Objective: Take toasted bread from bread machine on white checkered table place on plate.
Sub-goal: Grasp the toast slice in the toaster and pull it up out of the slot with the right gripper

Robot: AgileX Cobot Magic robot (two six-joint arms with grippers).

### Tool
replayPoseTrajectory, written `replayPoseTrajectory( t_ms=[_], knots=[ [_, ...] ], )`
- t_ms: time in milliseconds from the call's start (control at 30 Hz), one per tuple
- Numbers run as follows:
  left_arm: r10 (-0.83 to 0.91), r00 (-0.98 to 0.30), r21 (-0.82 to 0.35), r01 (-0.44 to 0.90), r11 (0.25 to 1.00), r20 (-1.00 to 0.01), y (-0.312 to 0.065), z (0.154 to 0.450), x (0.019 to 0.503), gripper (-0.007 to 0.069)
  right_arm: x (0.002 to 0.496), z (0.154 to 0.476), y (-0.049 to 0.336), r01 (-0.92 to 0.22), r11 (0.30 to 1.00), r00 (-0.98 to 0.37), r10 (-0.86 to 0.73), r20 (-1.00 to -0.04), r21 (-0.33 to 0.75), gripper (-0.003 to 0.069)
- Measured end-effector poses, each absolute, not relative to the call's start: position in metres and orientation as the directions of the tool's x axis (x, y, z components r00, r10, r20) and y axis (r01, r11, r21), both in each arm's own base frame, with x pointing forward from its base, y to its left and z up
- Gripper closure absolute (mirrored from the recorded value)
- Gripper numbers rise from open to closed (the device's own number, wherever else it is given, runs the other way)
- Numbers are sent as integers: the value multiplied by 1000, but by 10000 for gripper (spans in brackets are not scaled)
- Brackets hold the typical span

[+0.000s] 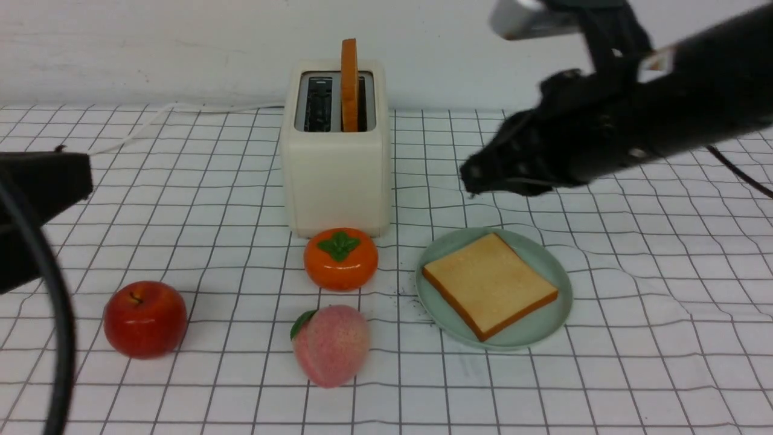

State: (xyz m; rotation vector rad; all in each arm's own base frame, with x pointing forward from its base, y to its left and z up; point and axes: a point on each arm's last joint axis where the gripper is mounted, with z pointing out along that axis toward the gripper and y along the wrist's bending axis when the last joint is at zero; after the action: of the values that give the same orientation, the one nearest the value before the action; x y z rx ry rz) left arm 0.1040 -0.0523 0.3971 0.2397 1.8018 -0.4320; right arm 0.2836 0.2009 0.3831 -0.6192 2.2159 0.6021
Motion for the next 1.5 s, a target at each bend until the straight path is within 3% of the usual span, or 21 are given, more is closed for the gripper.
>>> replayPoseTrajectory(
  t_ms=[167,300,500,567,667,767,933,1233,1500],
  knots=[
    [-81,-226,-166,385,908,-971,-44,402,92,638,328,385,237,-549,815,-569,-203,-797,185,578],
    [-84,-221,-166,385,908,-972,-43,403,91,638,378,370,263,-484,853,-530,-109,-841,195,435],
    [-91,-205,-168,393,904,-974,-44,404,91,638,423,346,283,-429,884,-489,-55,-871,185,148],
    [-92,-201,-167,394,904,-975,-44,405,91,638,430,340,288,-424,885,-472,-34,-881,193,93],
    [-94,-197,-166,395,903,-976,-44,405,91,638,437,331,292,-426,883,-454,-20,-891,197,74],
    [-94,-196,-166,396,903,-976,-44,405,91,638,446,314,298,-437,883,-419,-29,-907,173,104],
    [-94,-196,-166,396,903,-976,-44,405,91,638,454,299,301,-433,890,-397,-44,-917,144,227],
    [-93,-197,-166,395,903,-976,-44,405,92,638,458,297,298,-402,908,-366,-43,-930,116,554],
    [-93,-197,-165,395,904,-976,-44,405,92,638,455,320,297,-426,896,-279,-3,-960,121,585]
  ],
)
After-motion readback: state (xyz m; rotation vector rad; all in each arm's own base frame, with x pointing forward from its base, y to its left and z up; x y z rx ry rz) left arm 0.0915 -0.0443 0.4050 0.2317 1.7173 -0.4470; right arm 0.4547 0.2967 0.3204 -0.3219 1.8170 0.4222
